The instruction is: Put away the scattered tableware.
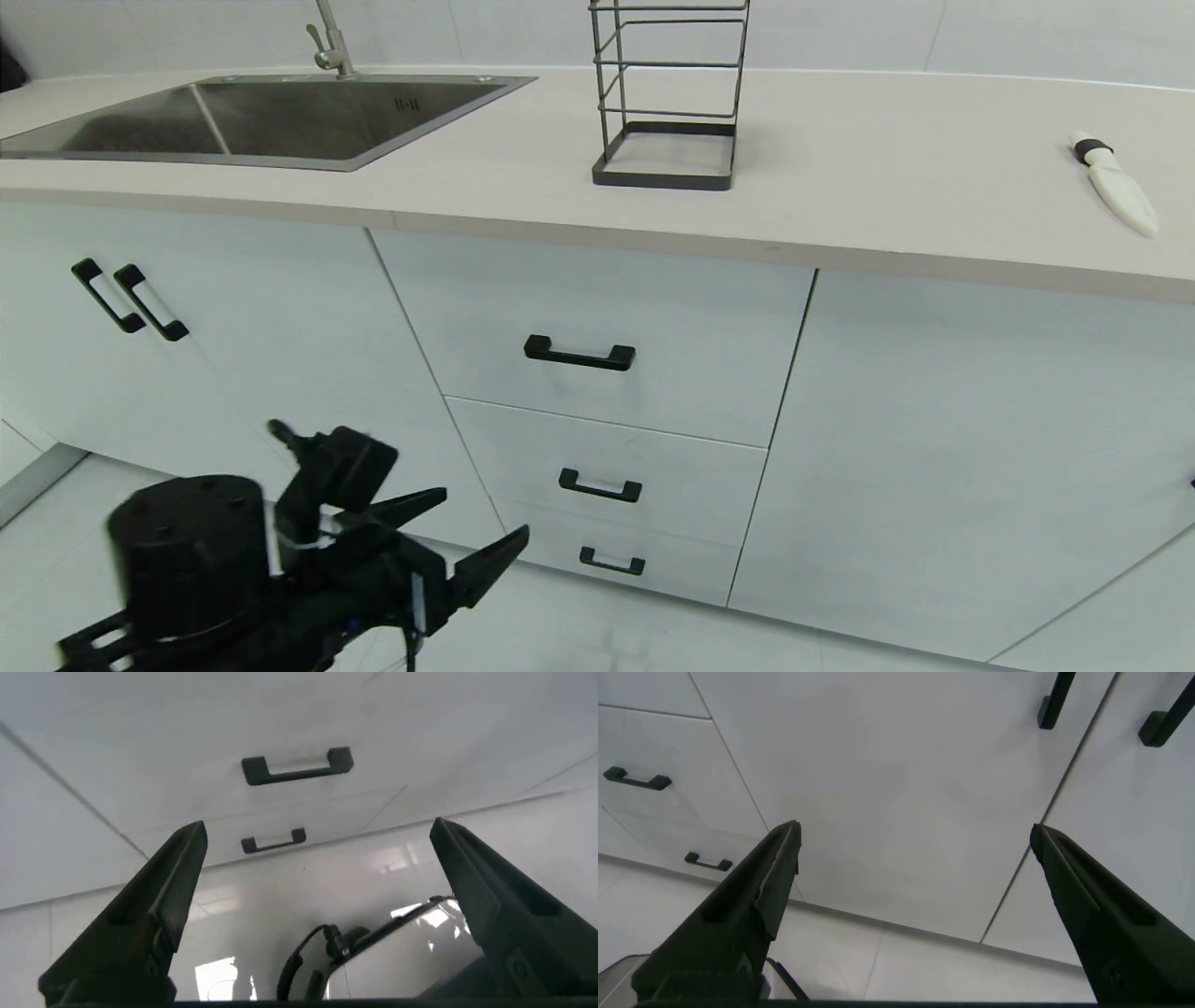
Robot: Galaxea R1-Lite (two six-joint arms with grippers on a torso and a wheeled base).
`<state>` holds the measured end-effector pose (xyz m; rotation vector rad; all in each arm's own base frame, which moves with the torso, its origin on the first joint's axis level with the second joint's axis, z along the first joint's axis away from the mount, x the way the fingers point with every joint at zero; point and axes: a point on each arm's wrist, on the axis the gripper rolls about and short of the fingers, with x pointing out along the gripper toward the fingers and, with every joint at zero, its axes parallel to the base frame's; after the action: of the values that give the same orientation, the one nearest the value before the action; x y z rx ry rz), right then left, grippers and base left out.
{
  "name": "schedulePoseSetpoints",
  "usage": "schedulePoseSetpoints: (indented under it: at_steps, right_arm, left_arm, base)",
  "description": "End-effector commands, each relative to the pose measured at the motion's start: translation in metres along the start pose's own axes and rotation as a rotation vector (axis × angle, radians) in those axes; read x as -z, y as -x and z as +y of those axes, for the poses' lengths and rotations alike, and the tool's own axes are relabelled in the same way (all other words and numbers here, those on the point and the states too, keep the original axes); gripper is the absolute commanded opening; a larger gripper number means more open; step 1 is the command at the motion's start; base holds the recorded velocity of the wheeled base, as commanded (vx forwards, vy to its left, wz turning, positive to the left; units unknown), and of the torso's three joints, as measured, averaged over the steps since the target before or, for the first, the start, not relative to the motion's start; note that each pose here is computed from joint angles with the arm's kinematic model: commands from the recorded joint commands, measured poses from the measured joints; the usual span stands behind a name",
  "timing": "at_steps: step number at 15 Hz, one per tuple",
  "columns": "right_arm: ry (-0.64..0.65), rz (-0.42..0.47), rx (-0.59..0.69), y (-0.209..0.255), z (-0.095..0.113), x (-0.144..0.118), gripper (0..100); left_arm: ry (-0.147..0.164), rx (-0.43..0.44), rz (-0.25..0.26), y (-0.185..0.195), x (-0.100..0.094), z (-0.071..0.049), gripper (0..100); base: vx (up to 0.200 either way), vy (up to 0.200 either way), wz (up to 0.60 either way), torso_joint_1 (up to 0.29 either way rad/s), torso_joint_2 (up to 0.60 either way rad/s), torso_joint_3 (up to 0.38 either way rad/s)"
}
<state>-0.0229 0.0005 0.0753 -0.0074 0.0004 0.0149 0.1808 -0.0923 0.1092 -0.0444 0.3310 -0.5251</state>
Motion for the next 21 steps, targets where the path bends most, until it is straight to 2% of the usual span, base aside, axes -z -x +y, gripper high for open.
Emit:
schedulePoseSetpoints:
  at_steps: [1,2,3,4,6,7,9,10,11,12,13,14,16,17,18,19,20,21]
  right_arm:
    - [0.000,0.001,0.000,0.000,0.000,0.000,100]
    - [0.000,0.003,0.000,0.000,0.000,0.000,100]
    - [0.000,0.001,0.000,0.000,0.000,0.000,100]
    - [0.002,0.001,-0.002,0.000,0.000,0.000,100]
    - [0.003,0.001,-0.002,0.000,0.000,0.000,100]
    - [0.000,0.001,-0.002,0.000,0.000,0.000,100]
    - [0.000,0.001,-0.002,0.000,0.000,0.000,100]
    - [0.000,0.001,0.000,0.000,0.000,0.000,100]
    - [0.000,0.001,0.000,0.000,0.000,0.000,100]
    - [0.000,0.001,0.000,0.000,0.000,0.000,100]
    - [0.000,0.001,0.000,0.000,0.000,0.000,100]
    - [-0.001,0.001,0.000,0.000,0.000,0.000,100]
    - [-0.001,0.001,0.000,0.000,0.000,0.000,100]
    - [-0.001,0.001,0.000,0.000,0.000,0.000,100]
    - [-0.001,0.001,0.000,0.000,0.000,0.000,100]
    - [-0.001,0.001,0.001,0.000,0.000,0.000,100]
    - [0.000,0.001,0.001,0.000,0.000,0.000,100]
    - [-0.001,0.001,0.001,0.000,0.000,0.000,100]
  left_arm:
    - [-0.018,-0.077,-0.312,0.117,-0.002,0.001,100]
    - [-0.032,-0.102,-0.392,0.137,-0.001,-0.001,100]
    - [-0.061,-0.129,-0.457,0.167,0.013,-0.005,100]
    - [-0.061,-0.155,-0.460,0.183,0.031,-0.008,100]
    - [-0.053,-0.154,-0.398,0.202,0.081,-0.015,100]
    - [-0.030,-0.191,-0.301,0.198,0.090,-0.014,100]
    - [-0.018,-0.212,-0.290,0.197,0.091,-0.014,100]
    - [-0.006,-0.295,-0.304,0.197,0.092,-0.015,100]
    - [-0.017,-0.357,-0.331,0.198,0.093,-0.017,100]
    - [-0.055,-0.389,-0.361,0.200,0.094,-0.018,100]
    - [-0.086,-0.435,-0.364,0.201,0.095,-0.017,100]
    - [-0.125,-0.527,-0.351,0.203,0.097,-0.016,100]
    - [-0.147,-0.540,-0.388,0.204,0.093,-0.016,100]
    - [-0.141,-0.543,-0.395,0.204,0.093,-0.016,100]
    - [-0.080,-0.539,-0.308,0.201,0.102,-0.014,100]
    - [-0.036,-0.526,-0.341,0.202,0.100,-0.015,100]
    - [-0.035,-0.525,-0.333,0.201,0.101,-0.015,100]
    - [-0.047,-0.526,-0.330,0.201,0.101,-0.015,100]
  base:
    - [0.000,0.000,0.00,0.000,0.00,0.000]
    - [0.000,0.000,0.00,0.000,0.00,0.000]
    - [0.000,0.000,0.00,0.000,0.00,0.000]
    - [0.000,0.000,0.00,0.000,0.00,0.000]
    - [0.000,0.000,0.00,0.000,0.00,0.000]
    - [0.000,0.000,0.00,0.000,0.00,0.000]
    - [0.000,0.000,0.00,0.000,0.00,0.000]
    - [0.000,0.000,0.00,0.000,0.00,0.000]
    - [0.000,0.000,0.00,0.000,0.00,0.000]
    - [0.000,0.000,0.00,0.000,0.00,0.000]
    - [0.000,0.000,0.00,0.000,0.00,0.000]
    - [0.000,0.000,0.00,0.000,0.00,0.000]
    - [0.000,0.000,-0.30,0.004,0.00,0.001]
    - [0.000,0.000,-0.60,0.002,0.01,0.012]
    - [0.000,0.000,-0.60,-0.002,0.00,0.002]
    - [0.000,0.000,-0.60,-0.002,0.00,0.002]
    - [0.000,0.000,0.00,0.000,0.00,0.000]
    - [0.000,0.000,0.00,0.000,0.00,0.000]
